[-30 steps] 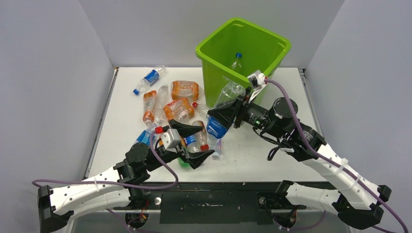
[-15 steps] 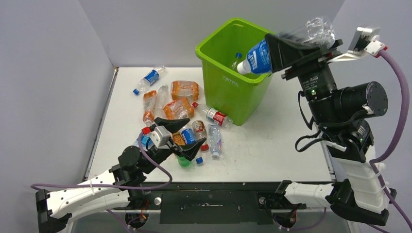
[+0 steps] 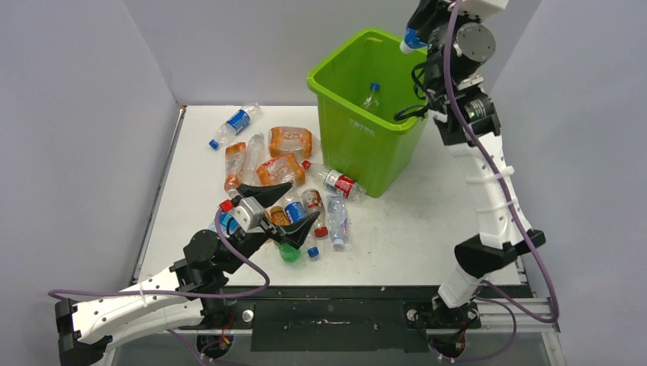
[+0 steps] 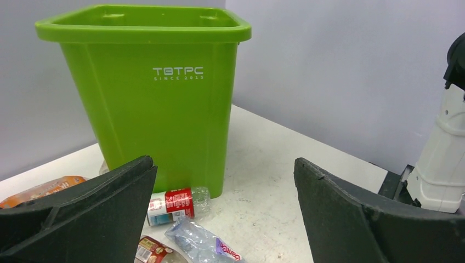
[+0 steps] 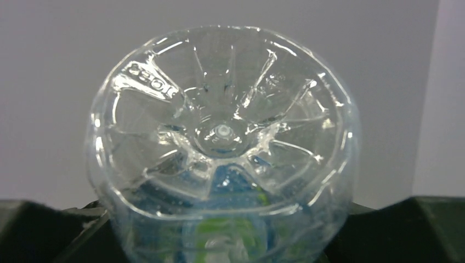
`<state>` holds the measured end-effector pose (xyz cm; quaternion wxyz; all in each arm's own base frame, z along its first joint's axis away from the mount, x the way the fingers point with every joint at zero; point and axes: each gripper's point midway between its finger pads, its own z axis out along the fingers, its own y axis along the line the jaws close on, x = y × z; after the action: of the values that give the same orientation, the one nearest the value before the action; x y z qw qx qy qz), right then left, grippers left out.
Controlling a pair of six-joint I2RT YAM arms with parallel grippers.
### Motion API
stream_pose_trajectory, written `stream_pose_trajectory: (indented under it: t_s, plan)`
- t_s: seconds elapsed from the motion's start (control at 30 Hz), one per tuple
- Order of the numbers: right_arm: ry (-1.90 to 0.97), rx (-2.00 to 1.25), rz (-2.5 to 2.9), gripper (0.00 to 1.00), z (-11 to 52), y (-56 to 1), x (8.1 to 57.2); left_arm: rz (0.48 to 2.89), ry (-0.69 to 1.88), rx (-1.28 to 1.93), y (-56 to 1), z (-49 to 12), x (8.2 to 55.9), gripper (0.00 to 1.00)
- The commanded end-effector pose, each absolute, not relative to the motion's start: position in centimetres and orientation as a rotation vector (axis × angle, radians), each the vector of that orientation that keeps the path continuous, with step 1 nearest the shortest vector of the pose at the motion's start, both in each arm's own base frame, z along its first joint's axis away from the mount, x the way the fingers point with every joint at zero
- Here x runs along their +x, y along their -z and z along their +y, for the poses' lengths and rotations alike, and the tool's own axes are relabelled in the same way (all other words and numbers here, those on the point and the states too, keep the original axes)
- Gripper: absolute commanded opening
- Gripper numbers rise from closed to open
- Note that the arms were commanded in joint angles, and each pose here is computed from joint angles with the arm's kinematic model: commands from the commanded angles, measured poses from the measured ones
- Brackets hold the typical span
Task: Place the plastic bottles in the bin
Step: Place the plastic bottle in the trash bin.
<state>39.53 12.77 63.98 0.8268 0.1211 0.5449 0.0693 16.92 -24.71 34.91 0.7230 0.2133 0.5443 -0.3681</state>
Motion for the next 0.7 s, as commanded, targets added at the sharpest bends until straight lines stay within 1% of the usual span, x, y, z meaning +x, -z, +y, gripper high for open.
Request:
stream_pose_trajectory:
  t_s: [0.0,0.27,0.4,0.43,0.47,0.53,0.6,0.63,0.67]
  plan:
    - [-0.247,0.371,1.182,0.05,7.5,-62.0,43.7,1.174,0.762,0.443,-35.9,-23.9,17.4,0.96]
    - [-0.271,0.343,1.307,0.05,8.1,-56.8,49.7,1.174,0.742,0.440,-35.9,-23.7,17.6,0.96]
    - [-0.256,0.336,1.388,0.05,8.4,-53.5,51.0,1.175,0.743,0.441,-35.9,-23.7,17.6,0.96]
    - [-0.253,0.336,1.405,0.07,8.5,-52.7,51.2,1.176,0.740,0.439,-35.9,-23.7,17.6,0.96]
    - [-0.253,0.333,1.420,0.19,8.6,-52.1,51.4,1.179,0.738,0.440,-35.8,-23.7,17.7,0.96]
    - [-0.260,0.316,1.449,0.63,8.9,-51.2,51.6,1.181,0.737,0.441,-35.7,-23.8,17.7,0.96]
    - [-0.268,0.322,1.460,0.90,8.9,-50.9,51.5,1.184,0.735,0.443,-35.6,-23.8,17.8,0.96]
    - [-0.278,0.327,1.456,0.99,9.0,-51.2,51.3,1.186,0.732,0.443,-35.6,-23.8,17.8,0.96]
    - [-0.292,0.334,1.446,0.91,9.0,-51.6,51.0,1.188,0.730,0.442,-35.5,-23.8,17.8,0.96]
